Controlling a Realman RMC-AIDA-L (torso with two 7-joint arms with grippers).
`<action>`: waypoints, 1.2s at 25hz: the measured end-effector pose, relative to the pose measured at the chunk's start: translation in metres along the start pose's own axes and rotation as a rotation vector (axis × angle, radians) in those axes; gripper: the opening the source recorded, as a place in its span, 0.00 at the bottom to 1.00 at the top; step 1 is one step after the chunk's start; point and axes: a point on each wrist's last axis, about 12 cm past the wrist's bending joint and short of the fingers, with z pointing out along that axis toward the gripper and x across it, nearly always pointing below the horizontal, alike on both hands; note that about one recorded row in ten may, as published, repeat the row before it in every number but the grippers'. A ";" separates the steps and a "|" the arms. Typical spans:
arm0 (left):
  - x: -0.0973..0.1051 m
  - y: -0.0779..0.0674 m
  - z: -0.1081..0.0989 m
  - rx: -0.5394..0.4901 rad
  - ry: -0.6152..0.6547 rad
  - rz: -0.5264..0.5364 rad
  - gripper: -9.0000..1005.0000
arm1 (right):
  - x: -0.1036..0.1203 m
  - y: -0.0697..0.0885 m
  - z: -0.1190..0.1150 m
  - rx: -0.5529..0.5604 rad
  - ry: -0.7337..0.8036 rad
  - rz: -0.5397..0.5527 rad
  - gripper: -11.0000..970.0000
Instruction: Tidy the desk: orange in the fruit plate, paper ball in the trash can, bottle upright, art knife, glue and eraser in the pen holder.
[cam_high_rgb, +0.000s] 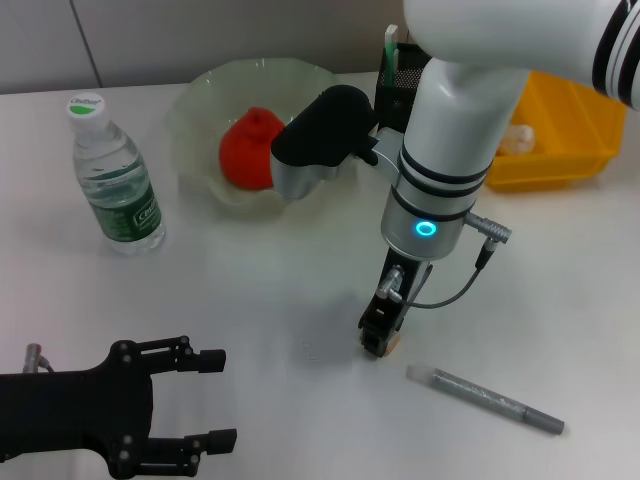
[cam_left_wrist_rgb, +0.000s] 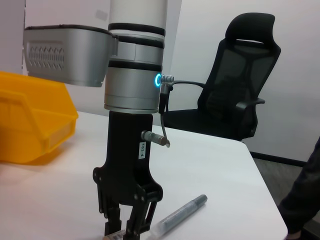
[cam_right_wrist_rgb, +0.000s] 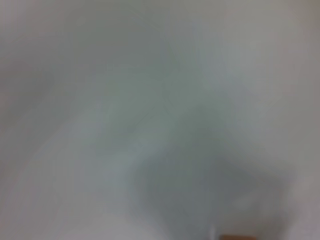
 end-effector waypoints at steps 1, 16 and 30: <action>0.000 0.000 0.000 0.000 0.000 0.000 0.78 | 0.000 0.000 0.000 0.000 0.000 0.000 0.38; 0.001 -0.001 0.001 0.004 -0.008 -0.010 0.78 | 0.001 0.003 -0.008 -0.015 -0.004 -0.015 0.28; 0.001 -0.001 0.001 0.003 -0.009 -0.009 0.78 | 0.046 -0.068 -0.101 0.185 -0.273 0.115 0.26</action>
